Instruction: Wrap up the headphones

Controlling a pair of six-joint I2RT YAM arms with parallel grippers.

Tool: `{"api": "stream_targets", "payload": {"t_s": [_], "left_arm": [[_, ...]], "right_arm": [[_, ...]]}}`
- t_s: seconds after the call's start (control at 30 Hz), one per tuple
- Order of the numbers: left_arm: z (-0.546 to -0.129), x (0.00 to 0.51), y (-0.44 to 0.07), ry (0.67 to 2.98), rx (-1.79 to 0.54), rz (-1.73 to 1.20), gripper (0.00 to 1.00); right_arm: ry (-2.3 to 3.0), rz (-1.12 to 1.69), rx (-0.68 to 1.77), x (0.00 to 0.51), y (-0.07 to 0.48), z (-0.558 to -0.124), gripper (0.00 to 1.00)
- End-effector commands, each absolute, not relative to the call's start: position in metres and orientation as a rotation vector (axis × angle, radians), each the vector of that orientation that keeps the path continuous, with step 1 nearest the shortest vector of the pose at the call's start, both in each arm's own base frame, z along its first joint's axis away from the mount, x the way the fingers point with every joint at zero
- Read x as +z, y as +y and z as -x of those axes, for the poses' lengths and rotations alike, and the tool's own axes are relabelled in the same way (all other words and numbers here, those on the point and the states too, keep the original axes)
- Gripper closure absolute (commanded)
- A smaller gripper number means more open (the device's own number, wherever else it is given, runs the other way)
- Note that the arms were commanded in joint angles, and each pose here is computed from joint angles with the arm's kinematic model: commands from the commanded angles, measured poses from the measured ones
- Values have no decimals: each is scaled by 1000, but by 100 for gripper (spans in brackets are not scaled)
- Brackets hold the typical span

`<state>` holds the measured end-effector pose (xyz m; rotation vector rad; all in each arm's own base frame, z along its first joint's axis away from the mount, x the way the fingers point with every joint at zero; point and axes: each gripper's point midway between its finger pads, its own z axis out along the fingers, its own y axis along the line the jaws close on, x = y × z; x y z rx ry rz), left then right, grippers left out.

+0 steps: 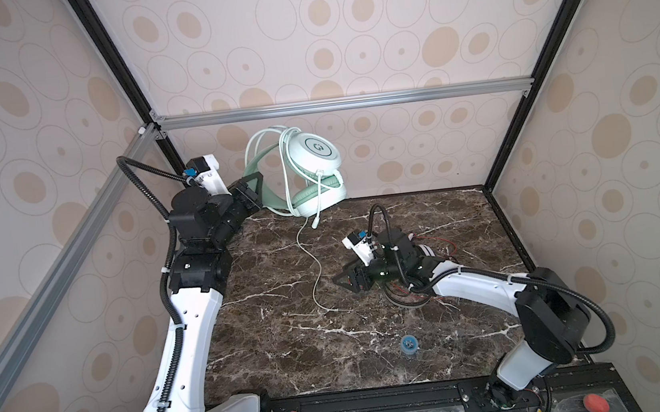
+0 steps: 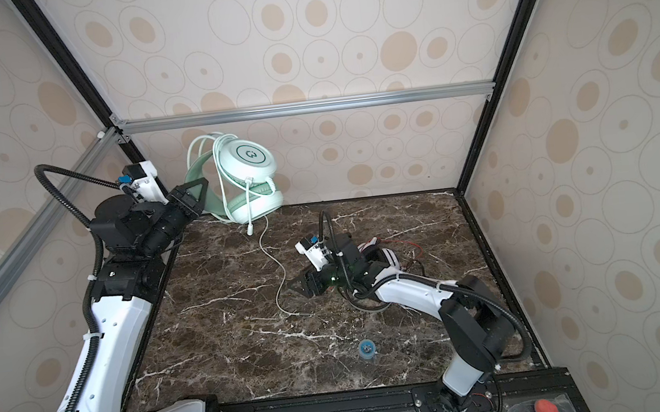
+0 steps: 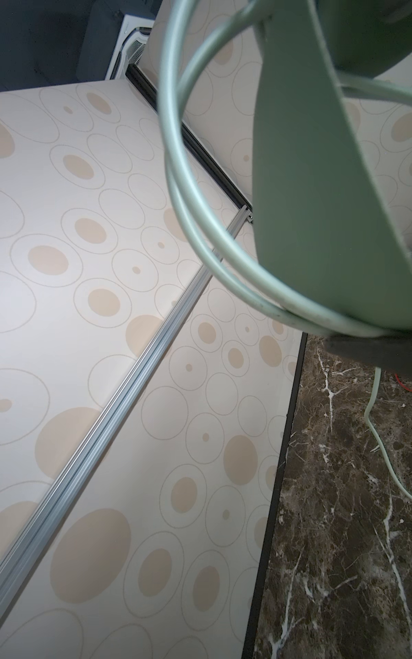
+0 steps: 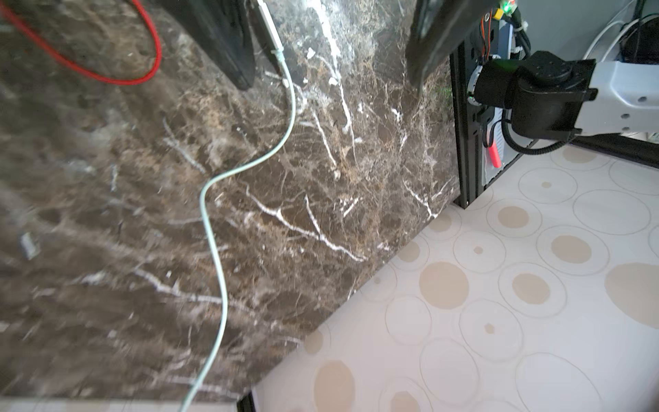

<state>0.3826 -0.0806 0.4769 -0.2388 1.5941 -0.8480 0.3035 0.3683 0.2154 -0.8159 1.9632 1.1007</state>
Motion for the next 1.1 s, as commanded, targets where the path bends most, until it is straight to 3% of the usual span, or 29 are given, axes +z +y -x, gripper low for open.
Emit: {"api": "stream_targets", "payload": {"t_s": [0.0, 0.33, 0.57, 1.07], "left_arm": [[-357, 538, -80, 1427, -893, 174, 100], [-354, 538, -84, 1421, -926, 163, 100], [-355, 537, -85, 1425, -931, 163, 100], [-357, 534, -84, 1432, -933, 172, 100]], "right_arm": [[1842, 845, 994, 262, 364, -326, 25], [1603, 841, 1057, 353, 391, -377, 7], [1565, 783, 1055, 367, 407, -410, 7], [1513, 713, 1139, 374, 429, -449, 17]]}}
